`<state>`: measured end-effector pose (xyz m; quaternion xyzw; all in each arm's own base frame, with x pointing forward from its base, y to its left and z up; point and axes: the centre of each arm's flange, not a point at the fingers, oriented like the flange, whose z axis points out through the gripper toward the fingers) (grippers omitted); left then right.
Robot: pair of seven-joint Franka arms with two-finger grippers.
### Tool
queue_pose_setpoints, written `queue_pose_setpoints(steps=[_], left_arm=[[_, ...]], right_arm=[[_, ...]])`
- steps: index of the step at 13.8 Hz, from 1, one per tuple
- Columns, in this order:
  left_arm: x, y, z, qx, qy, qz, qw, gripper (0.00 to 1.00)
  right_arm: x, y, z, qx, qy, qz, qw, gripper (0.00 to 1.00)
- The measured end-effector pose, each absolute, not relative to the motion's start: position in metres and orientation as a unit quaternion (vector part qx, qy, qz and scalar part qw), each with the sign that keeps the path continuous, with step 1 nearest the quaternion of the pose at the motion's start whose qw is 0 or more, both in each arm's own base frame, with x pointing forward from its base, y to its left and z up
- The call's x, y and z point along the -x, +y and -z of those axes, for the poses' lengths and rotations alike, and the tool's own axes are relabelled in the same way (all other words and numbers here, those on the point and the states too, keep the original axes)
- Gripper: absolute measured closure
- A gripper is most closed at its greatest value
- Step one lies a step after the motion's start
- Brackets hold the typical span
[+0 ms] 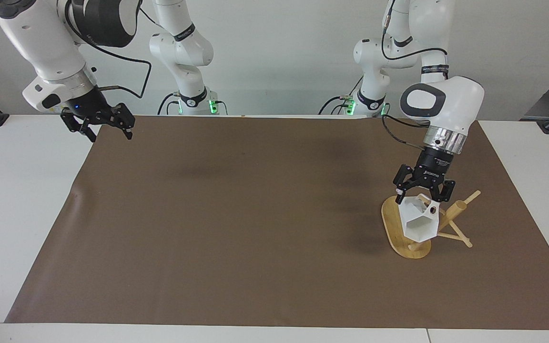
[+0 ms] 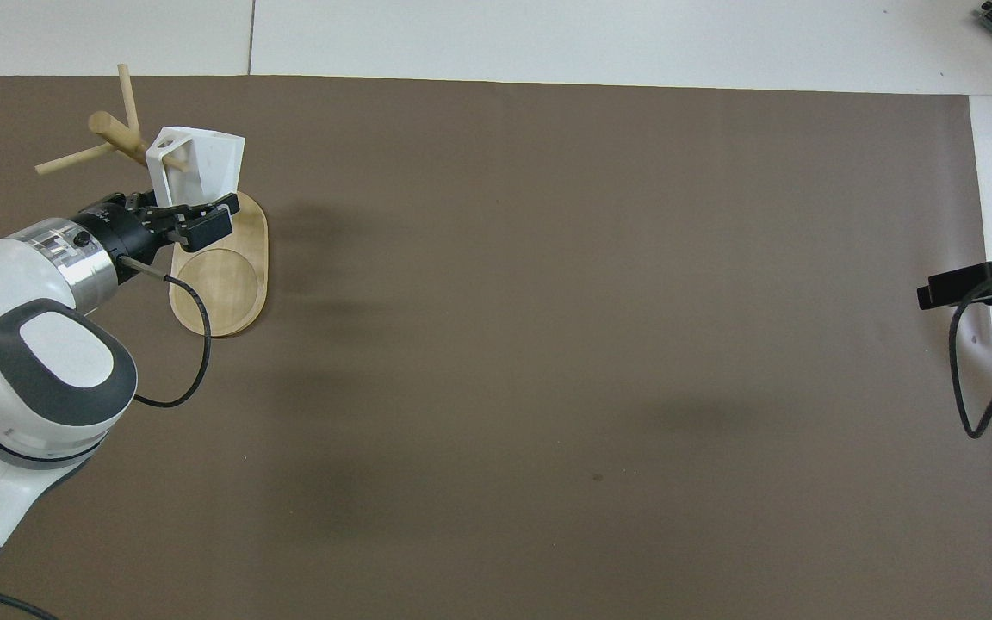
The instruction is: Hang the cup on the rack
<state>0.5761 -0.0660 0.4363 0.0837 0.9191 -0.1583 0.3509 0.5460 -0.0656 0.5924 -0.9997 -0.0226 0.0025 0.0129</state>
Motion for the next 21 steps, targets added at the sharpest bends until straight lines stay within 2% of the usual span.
queue_pose_setpoints(steps=[5, 9, 18, 21], left_arm=[[-0.578, -0.059, -0.438, -0.078, 0.919, 0.157, 0.353, 0.0], [-0.581, -0.026, -0.448, -0.102, 0.924, 0.138, 0.341, 0.0], [-0.579, -0.001, -0.524, -0.336, 0.904, 0.032, 0.262, 0.0], [-0.578, 0.016, -0.536, -0.42, 0.874, 0.012, 0.243, 0.0]], right_arm=[[-0.54, -0.064, -0.597, 1.0, 0.016, -0.008, 0.013, 0.0], [-0.537, -0.061, -0.602, 0.998, 0.057, -0.009, 0.012, 0.0], [-0.536, -0.06, -0.603, 0.998, 0.059, -0.007, 0.011, 0.0], [-0.536, -0.06, -0.603, 0.998, 0.059, -0.007, 0.011, 0.0]])
